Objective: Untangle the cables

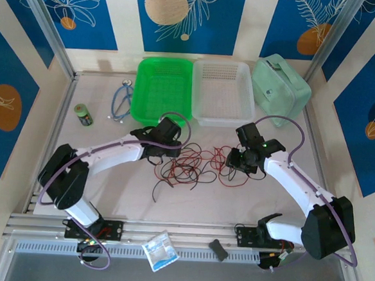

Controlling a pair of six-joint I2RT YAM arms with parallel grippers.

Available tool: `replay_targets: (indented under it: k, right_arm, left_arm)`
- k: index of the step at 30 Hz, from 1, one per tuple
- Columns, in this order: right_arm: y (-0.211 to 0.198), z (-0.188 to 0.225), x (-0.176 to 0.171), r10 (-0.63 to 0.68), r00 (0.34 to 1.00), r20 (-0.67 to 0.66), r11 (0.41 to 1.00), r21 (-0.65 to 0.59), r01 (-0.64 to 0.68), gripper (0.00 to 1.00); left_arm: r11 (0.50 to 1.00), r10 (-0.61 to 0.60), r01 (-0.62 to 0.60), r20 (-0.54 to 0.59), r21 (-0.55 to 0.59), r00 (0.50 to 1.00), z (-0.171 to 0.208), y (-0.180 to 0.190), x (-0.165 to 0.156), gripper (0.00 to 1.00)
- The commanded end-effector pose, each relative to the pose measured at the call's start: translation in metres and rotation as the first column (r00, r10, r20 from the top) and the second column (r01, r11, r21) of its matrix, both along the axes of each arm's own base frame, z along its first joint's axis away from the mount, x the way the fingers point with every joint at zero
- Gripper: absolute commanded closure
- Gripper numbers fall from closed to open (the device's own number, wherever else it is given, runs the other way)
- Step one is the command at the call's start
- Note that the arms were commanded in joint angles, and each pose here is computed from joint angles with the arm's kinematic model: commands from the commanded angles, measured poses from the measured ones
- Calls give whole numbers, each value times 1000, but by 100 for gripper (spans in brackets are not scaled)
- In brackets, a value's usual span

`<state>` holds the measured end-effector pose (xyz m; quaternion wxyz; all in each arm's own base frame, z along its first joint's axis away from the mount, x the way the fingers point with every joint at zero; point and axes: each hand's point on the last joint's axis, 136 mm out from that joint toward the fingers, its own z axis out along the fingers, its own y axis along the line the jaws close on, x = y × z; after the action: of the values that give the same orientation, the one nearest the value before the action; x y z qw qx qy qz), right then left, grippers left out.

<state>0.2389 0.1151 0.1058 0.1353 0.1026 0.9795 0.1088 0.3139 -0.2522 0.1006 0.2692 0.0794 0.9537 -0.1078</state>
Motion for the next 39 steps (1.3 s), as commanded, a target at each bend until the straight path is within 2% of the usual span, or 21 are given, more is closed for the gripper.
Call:
replay_targets:
  k: [1, 11, 17, 33, 35, 38, 39]
  right_arm:
    - [-3, -1, -8, -20, 1000, -14, 1000, 7, 20, 63]
    - [2, -5, -8, -31, 999, -31, 999, 21, 31, 63]
    - [5, -4, -8, -26, 999, -33, 999, 22, 27, 63]
    - [9, -6, -12, -20, 999, -41, 1000, 20, 21, 63]
    - [10, -5, -12, -18, 999, -41, 1000, 22, 19, 63]
    - [12, -5, -12, -14, 999, -40, 1000, 24, 15, 63]
    - [13, -4, -12, -11, 999, -37, 1000, 28, 12, 63]
  left_arm:
    - [998, 27, -22, 73, -64, 997, 11, -6, 28, 49]
    - [989, 17, -8, 59, -150, 998, -12, -17, 52, 54]
    - [989, 16, -8, 52, -149, 999, -20, -20, 58, 58]
    - [992, 15, -8, 58, -128, 998, -32, -22, 70, 77]
    - [992, 17, -9, 61, -127, 998, -33, -22, 71, 83]
    - [992, 24, -15, 69, -128, 997, -29, -22, 72, 100]
    - [991, 27, -18, 72, -131, 997, -26, -21, 73, 100]
